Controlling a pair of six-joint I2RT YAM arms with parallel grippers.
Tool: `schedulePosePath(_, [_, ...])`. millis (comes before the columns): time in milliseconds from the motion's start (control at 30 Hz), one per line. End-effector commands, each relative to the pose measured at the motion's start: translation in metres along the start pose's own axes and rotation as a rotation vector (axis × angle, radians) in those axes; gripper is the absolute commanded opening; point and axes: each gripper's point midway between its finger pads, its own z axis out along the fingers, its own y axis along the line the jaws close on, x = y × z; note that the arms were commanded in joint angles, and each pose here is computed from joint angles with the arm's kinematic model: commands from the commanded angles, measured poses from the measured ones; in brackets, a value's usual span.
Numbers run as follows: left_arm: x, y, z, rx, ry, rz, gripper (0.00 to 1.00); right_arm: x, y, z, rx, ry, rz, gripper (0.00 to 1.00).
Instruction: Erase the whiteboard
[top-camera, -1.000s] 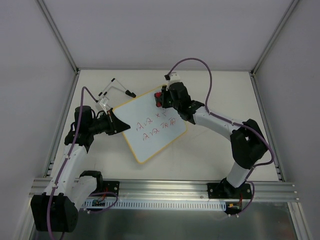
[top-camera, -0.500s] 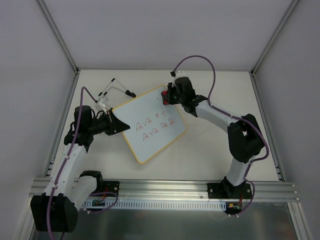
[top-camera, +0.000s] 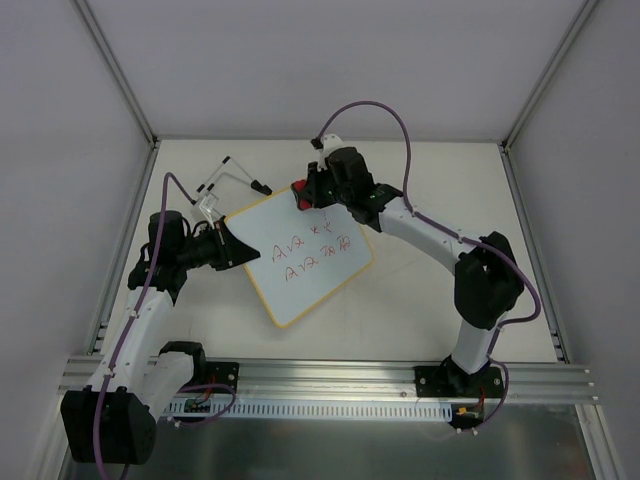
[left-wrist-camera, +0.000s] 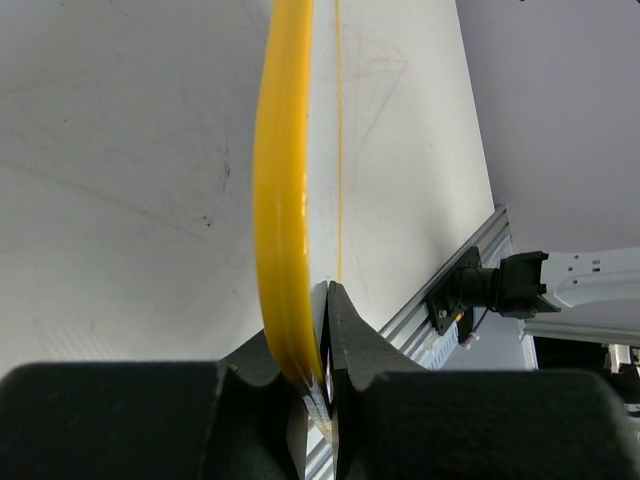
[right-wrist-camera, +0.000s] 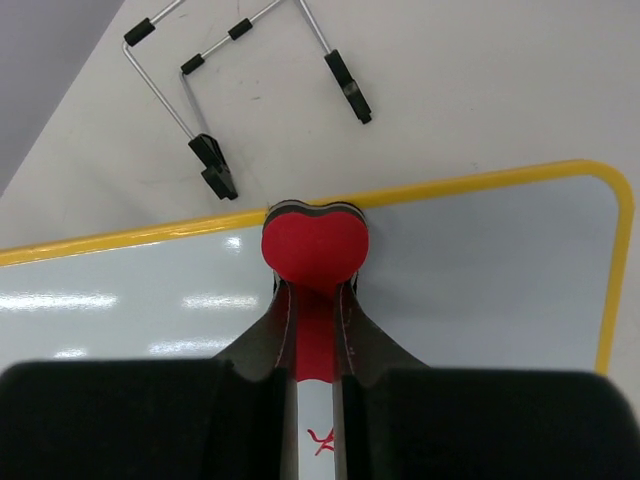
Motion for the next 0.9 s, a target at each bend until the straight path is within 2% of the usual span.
schedulePosePath(0, [-0.001, -0.013, -0.002, 0.071, 0.014, 0.256, 0.0, 0.056, -0.036, 0.005, 0.093, 0.153, 0.036, 0.0])
schedulePosePath(167, [-0.004, -0.014, -0.003, 0.065, 0.006, 0.261, 0.0, 0.079, -0.076, -0.011, 0.178, 0.15, 0.105, 0.0])
schedulePosePath(200, [-0.003, -0.013, -0.003, 0.063, 0.007, 0.259, 0.0, 0.098, -0.081, -0.015, 0.189, 0.179, 0.113, 0.0])
schedulePosePath(300, [-0.003, -0.013, -0.003, 0.064, 0.008, 0.257, 0.0, 0.108, -0.075, -0.018, 0.159, 0.169, 0.133, 0.0])
schedulePosePath(333, [-0.002, -0.013, -0.002, 0.064, 0.011, 0.256, 0.0, 0.123, -0.075, -0.021, 0.159, 0.193, 0.139, 0.0])
schedulePosePath(433, [-0.001, -0.011, -0.002, 0.062, 0.014, 0.252, 0.0, 0.136, -0.062, -0.02, 0.13, 0.197, 0.14, 0.0])
schedulePosePath(533, [0.001, -0.01, -0.002, 0.064, 0.02, 0.248, 0.0, 0.141, -0.029, -0.018, 0.061, 0.201, 0.095, 0.0])
schedulePosePath(867, [0.0, -0.012, -0.002, 0.069, 0.02, 0.244, 0.0, 0.121, 0.075, -0.023, -0.154, 0.16, 0.005, 0.0])
